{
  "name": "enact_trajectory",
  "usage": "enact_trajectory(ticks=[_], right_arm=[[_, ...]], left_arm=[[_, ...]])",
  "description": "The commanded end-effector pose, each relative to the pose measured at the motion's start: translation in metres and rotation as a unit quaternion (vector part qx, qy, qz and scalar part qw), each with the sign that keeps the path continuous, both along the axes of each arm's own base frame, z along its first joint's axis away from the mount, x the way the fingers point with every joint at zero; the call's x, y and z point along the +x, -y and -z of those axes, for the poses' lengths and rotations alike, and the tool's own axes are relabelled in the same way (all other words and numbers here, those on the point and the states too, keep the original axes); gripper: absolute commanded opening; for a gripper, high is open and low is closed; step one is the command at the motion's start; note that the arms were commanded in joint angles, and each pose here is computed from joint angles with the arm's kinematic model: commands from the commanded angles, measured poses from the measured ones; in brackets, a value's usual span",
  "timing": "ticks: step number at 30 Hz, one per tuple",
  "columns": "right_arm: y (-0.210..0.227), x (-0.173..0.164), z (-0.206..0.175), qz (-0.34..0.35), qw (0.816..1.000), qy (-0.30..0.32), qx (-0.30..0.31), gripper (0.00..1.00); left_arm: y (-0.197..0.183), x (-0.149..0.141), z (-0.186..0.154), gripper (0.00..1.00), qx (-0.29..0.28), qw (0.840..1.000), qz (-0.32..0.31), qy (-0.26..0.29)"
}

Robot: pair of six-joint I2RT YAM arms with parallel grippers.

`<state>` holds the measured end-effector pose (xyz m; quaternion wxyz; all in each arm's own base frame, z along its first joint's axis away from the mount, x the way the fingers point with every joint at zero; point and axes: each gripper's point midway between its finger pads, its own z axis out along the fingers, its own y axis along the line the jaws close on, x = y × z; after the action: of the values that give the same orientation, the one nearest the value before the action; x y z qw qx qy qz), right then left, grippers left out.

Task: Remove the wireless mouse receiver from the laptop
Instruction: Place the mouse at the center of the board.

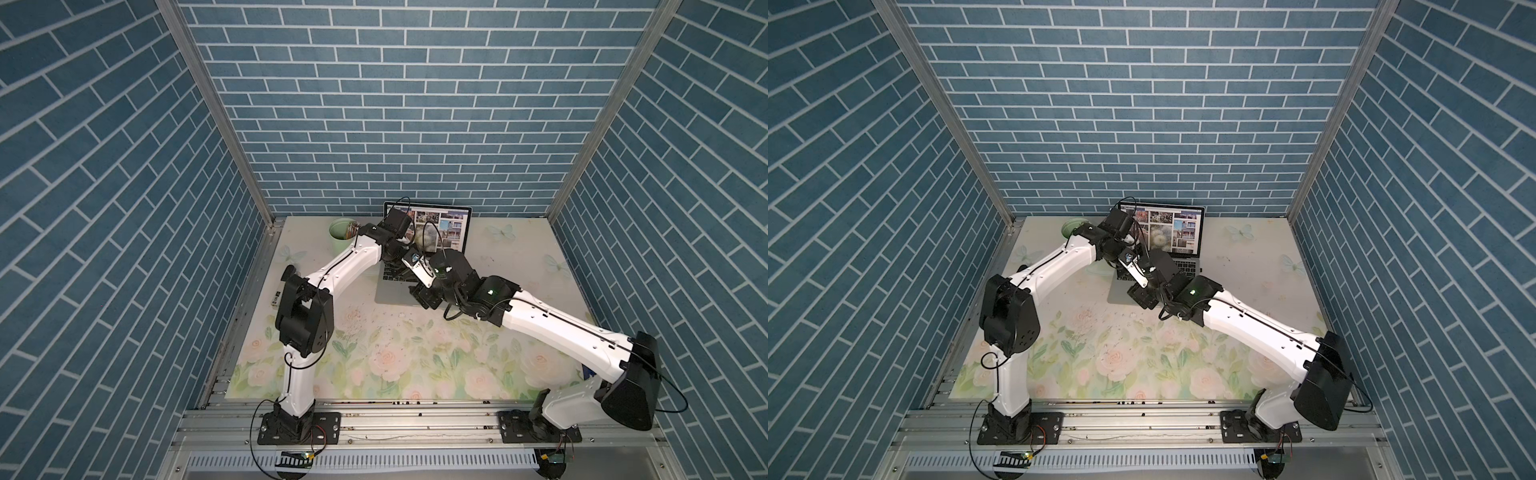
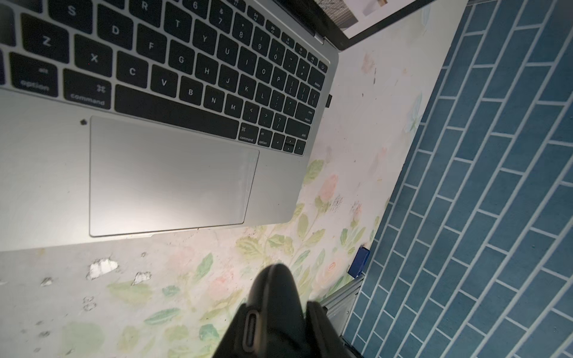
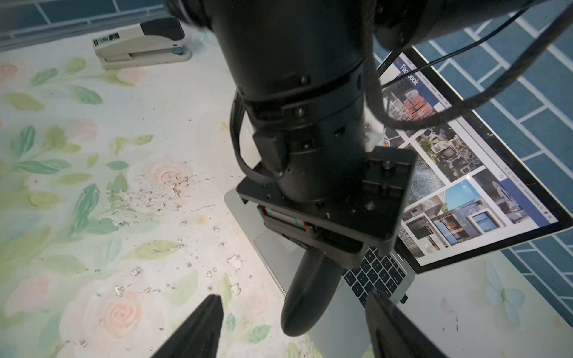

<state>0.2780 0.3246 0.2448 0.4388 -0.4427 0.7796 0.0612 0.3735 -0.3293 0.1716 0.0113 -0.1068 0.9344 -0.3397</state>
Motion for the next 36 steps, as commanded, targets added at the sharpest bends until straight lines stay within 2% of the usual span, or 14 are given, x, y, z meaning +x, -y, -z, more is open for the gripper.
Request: enact_trajectory(ticks=[1, 7, 11, 33, 36], right_arm=[[0.009, 0.005, 0.009, 0.012, 0.999, 0.016, -0.041, 0.74], [0.006, 0.006, 0.026, 0.016, 0.998, 0.016, -0.058, 0.72], [0.006, 0.01, 0.036, 0.025, 0.997, 0.018, -0.072, 0.65], [0.006, 0.032, 0.043, 0.072, 0.992, 0.059, -0.089, 0.43], [0.006, 0.033, 0.041, 0.076, 0.991, 0.066, -0.085, 0.37]], left_arm=[[-0.007, -0.008, -0.018, 0.0, 0.016, 1.0, -0.003, -0.01], [-0.009, -0.007, -0.026, 0.0, 0.03, 0.999, -0.006, -0.025], [-0.008, -0.007, -0.031, 0.0, 0.026, 0.999, -0.01, -0.025], [-0.004, -0.023, -0.042, 0.0, 0.005, 0.999, 0.005, -0.038], [-0.002, -0.026, -0.04, 0.0, 0.003, 0.999, 0.009, -0.041]])
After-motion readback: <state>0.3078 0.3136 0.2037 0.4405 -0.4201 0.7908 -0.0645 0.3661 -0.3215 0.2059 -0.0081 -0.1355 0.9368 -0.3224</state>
